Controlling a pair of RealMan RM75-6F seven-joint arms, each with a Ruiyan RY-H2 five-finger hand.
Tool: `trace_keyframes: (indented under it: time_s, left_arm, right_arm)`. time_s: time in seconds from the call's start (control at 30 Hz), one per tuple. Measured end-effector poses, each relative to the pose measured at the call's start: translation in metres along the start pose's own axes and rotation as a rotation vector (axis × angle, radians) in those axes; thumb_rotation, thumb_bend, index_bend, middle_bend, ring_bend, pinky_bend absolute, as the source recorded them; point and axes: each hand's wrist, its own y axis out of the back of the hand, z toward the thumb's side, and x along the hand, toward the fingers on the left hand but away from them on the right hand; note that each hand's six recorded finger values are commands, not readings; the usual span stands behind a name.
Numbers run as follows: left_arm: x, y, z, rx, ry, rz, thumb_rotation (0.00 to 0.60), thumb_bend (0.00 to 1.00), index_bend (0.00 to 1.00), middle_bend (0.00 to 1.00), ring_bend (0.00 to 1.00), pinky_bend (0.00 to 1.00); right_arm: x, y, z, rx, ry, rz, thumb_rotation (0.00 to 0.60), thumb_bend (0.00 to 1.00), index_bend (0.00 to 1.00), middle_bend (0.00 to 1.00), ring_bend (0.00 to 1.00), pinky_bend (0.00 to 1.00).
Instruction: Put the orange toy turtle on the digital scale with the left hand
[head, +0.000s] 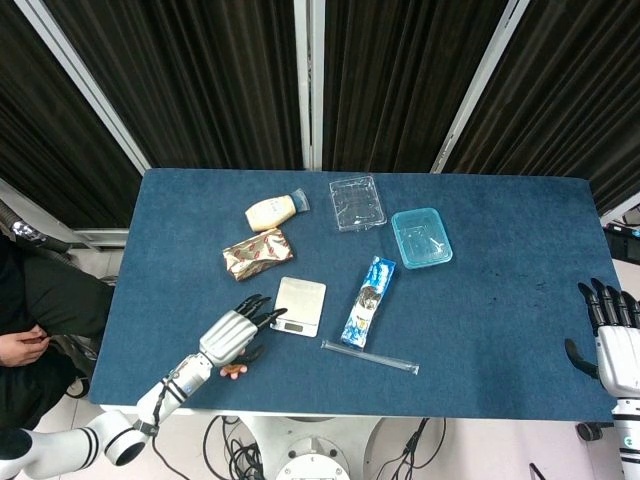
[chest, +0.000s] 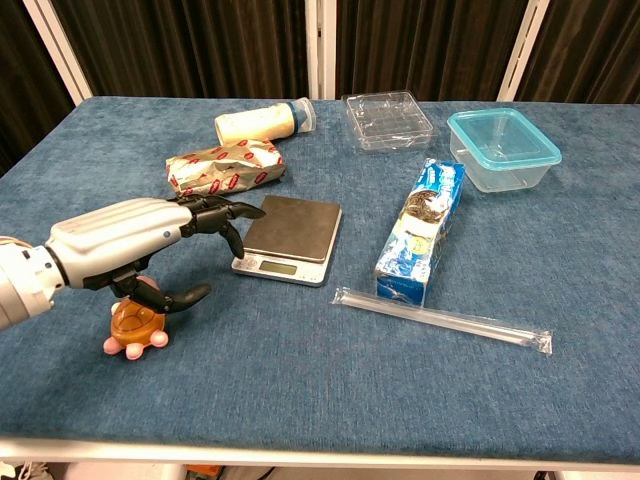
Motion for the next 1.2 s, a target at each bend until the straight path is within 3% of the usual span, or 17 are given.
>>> trace_keyframes:
  time_s: [1.2]
  left_arm:
    - [0.001, -0.022, -0.006, -0.01, 0.026, -0.078, 0.6, 0.47, 0.02, 0.26, 0.0, 0.0]
  right_arm:
    - [0.002, -0.005, -0.002, 0.006, -0.003, 0.019, 0.6, 0.26, 0.0, 0.0, 0.0, 0.0]
